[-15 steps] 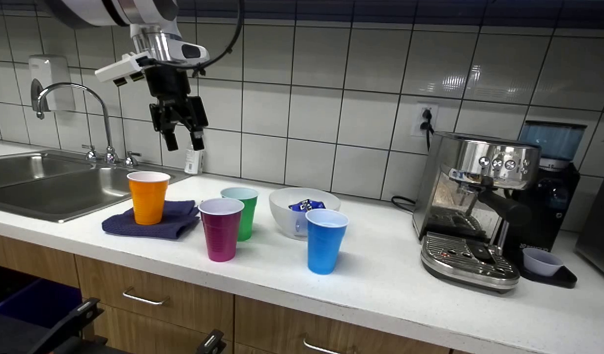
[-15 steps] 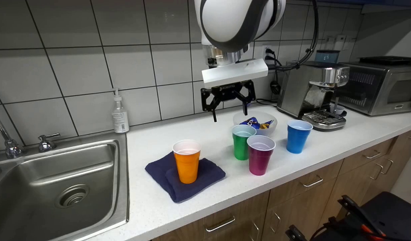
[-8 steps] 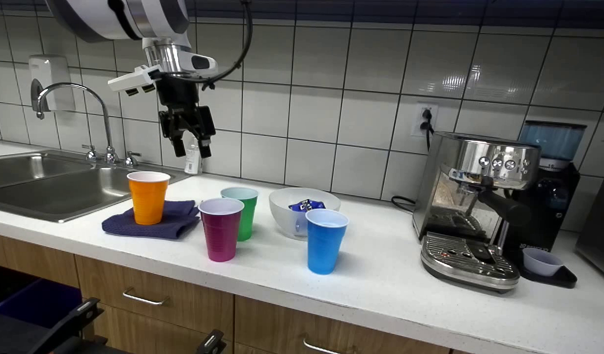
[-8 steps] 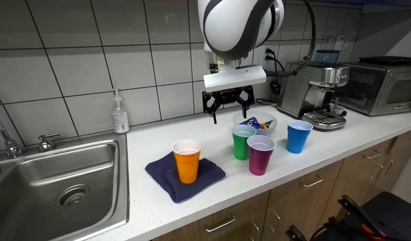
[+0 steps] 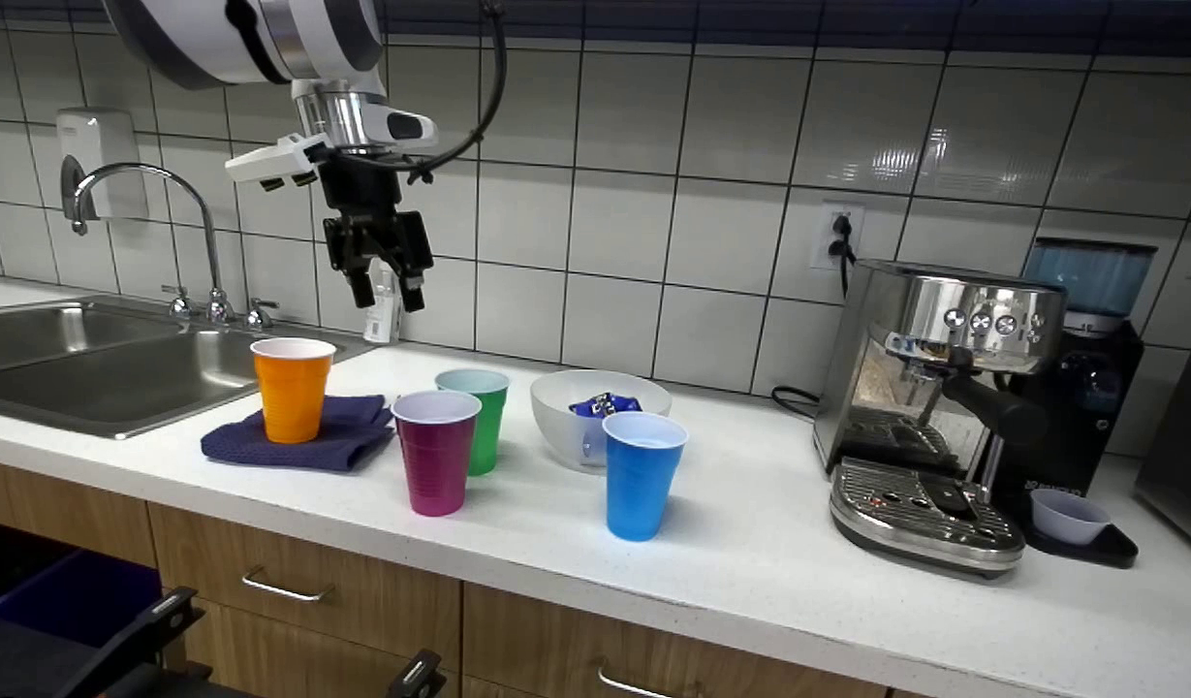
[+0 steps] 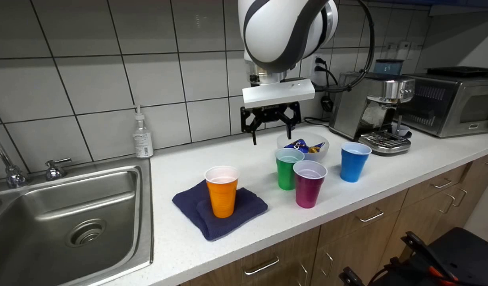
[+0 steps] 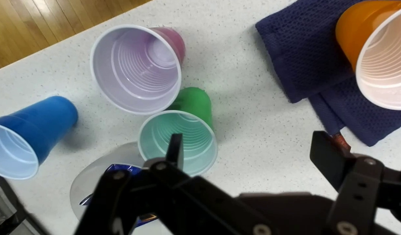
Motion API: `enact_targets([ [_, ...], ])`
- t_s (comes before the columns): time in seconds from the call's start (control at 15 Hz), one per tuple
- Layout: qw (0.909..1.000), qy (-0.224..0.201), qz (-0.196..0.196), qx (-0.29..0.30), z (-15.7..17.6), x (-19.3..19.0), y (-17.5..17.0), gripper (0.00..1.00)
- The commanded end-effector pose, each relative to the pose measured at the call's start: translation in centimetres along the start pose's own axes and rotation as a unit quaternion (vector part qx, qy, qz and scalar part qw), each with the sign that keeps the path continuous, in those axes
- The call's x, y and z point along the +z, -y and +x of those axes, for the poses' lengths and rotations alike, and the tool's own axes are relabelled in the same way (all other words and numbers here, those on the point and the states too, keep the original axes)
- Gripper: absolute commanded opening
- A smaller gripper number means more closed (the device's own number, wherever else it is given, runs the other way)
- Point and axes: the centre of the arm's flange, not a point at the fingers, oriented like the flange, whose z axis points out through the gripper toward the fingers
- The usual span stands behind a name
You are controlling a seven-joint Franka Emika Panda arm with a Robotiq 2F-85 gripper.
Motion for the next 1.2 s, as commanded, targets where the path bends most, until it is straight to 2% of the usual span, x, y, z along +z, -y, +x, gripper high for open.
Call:
enact_targets([
  [0.0, 0.9999, -0.009, -0.002, -0.006, 0.9, 0.6, 0.2, 1.00],
  [0.6, 0.9999, -0.004, -0.014, -0.008, 2.2, 4.5, -0.4, 1.00],
  [1.13, 0.9999, -0.001, -0.002, 0.011, 3.8, 6.8, -0.7, 1.00],
])
